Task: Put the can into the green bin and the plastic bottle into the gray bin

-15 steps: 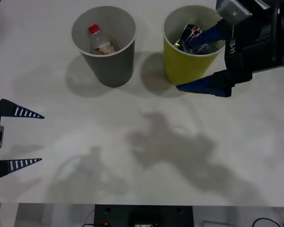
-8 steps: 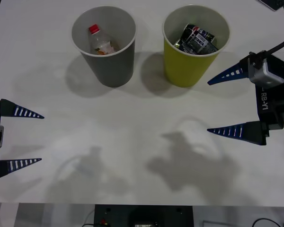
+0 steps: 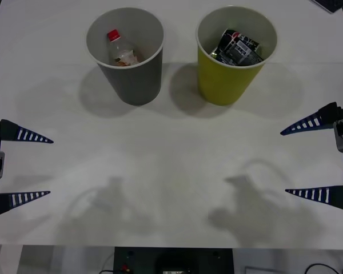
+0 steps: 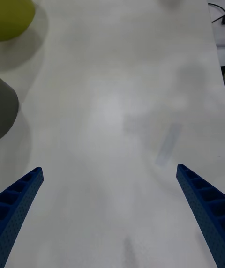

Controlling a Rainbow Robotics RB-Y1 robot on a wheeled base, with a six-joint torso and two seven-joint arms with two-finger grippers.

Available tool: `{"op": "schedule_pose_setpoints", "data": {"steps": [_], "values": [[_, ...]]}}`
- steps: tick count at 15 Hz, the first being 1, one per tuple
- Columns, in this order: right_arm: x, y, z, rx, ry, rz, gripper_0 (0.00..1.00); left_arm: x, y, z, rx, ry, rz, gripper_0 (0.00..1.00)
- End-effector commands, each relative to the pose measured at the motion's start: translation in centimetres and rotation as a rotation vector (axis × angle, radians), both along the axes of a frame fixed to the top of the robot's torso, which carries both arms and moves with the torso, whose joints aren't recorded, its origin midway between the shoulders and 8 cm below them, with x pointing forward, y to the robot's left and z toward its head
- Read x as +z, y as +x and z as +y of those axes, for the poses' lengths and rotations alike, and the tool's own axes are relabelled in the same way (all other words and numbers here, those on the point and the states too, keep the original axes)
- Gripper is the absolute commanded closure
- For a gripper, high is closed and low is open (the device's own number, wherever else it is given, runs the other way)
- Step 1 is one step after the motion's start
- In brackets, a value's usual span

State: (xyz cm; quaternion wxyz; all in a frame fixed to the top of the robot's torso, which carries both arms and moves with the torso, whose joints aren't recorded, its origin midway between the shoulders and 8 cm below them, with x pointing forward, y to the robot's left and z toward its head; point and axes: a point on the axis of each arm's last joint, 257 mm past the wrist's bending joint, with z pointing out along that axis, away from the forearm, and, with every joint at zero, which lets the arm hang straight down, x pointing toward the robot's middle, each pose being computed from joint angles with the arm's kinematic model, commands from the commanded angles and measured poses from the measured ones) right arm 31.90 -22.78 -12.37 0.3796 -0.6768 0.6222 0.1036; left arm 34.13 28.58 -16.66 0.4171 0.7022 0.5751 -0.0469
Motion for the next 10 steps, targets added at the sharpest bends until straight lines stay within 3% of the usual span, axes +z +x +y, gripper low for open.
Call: {"op": "schedule_pose_setpoints", "data": {"steps": [1,10], "values": [[-1.1,-0.2,-1.4,-0.009,0.014,-0.002,0.0,0.0,0.0,0.0,0.0,0.0,0.0,0.02],[-1.5,0.1,-2.3,-0.007,0.049,-0.004,0.0,0.0,0.0,0.0,0.0,0.0,0.0,0.02]]}}
